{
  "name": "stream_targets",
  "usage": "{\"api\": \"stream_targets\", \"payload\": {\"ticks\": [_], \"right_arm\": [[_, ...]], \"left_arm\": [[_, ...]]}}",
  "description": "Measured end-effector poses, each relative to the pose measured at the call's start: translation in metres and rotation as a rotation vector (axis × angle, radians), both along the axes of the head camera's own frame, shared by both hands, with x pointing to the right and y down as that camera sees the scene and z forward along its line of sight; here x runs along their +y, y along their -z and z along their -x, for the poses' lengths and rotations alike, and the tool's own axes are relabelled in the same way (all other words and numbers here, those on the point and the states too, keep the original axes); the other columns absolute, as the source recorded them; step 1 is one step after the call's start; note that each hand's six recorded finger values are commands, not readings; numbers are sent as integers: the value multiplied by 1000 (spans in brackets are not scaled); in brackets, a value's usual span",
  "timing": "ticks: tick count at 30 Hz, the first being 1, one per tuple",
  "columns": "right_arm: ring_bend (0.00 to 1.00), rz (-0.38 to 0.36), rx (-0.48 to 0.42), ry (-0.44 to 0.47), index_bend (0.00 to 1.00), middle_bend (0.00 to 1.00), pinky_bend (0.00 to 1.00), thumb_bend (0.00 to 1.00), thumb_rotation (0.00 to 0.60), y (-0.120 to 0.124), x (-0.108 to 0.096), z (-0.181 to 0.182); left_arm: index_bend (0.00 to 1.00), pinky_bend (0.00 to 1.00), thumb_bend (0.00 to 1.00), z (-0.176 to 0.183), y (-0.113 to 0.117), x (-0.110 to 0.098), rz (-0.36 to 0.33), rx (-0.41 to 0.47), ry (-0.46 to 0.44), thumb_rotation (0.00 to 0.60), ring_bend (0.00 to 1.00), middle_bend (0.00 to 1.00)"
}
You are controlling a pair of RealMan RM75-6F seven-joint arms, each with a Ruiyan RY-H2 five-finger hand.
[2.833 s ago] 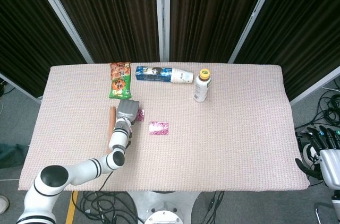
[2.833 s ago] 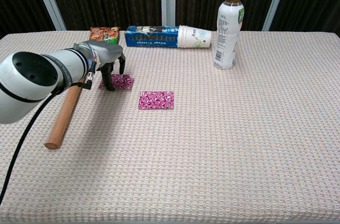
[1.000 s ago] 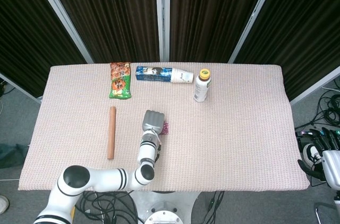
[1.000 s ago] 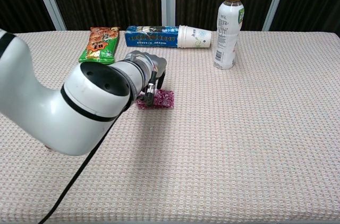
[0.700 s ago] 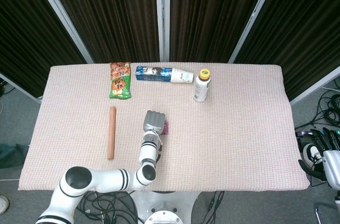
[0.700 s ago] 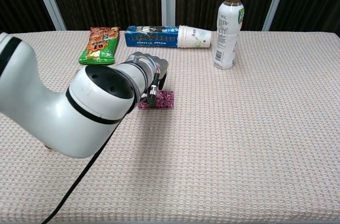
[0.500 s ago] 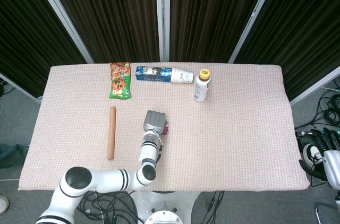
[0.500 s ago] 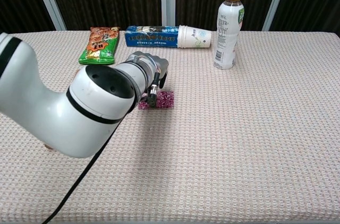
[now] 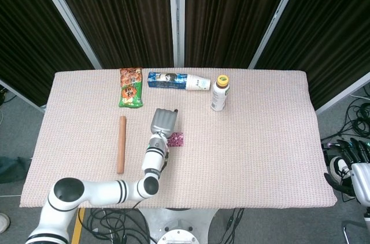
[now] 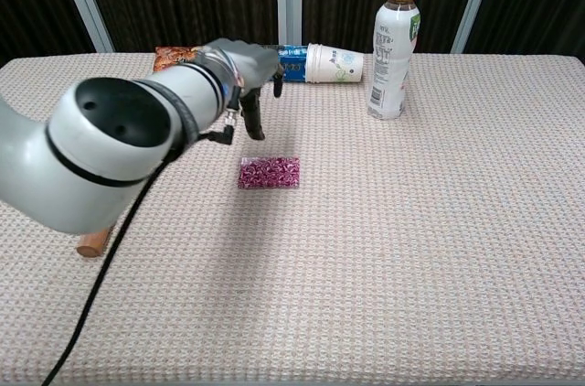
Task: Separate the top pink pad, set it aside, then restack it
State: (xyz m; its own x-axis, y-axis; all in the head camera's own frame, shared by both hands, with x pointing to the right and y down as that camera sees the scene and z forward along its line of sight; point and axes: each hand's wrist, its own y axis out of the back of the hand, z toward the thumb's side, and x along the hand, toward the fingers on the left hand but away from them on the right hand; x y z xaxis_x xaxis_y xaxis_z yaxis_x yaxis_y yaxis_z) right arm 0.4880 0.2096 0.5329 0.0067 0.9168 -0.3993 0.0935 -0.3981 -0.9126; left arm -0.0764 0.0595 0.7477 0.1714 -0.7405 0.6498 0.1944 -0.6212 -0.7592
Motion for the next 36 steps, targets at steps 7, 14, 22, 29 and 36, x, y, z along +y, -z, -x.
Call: {"api": "stream_targets", "payload": {"ticks": [7,14,22,29,36], "right_arm": [[0,-2,-17,11,213,133,0,167,526,-2,0,4],[0,-7,-22,12,213,133,0,166,528,-3,-2,1],[0,-12,-11,4,213,107,0,166,528,-4,-5,-6],[0,-20,-7,14,205,105,0,166,529,-5,-5,-2],[0,-42,19,47,189,98,0,167,529,-3,-6,7]], "left_arm": [[328,671,242,66,33,-27,-128,52,-30,600,496,620],[325,506,242,146,63,-20,-235,66,-40,600,337,468],[307,394,240,252,103,23,-321,59,58,600,273,400],[308,383,240,315,135,73,-317,30,157,600,273,400],[304,365,240,337,160,111,-347,22,190,600,269,388]]}}
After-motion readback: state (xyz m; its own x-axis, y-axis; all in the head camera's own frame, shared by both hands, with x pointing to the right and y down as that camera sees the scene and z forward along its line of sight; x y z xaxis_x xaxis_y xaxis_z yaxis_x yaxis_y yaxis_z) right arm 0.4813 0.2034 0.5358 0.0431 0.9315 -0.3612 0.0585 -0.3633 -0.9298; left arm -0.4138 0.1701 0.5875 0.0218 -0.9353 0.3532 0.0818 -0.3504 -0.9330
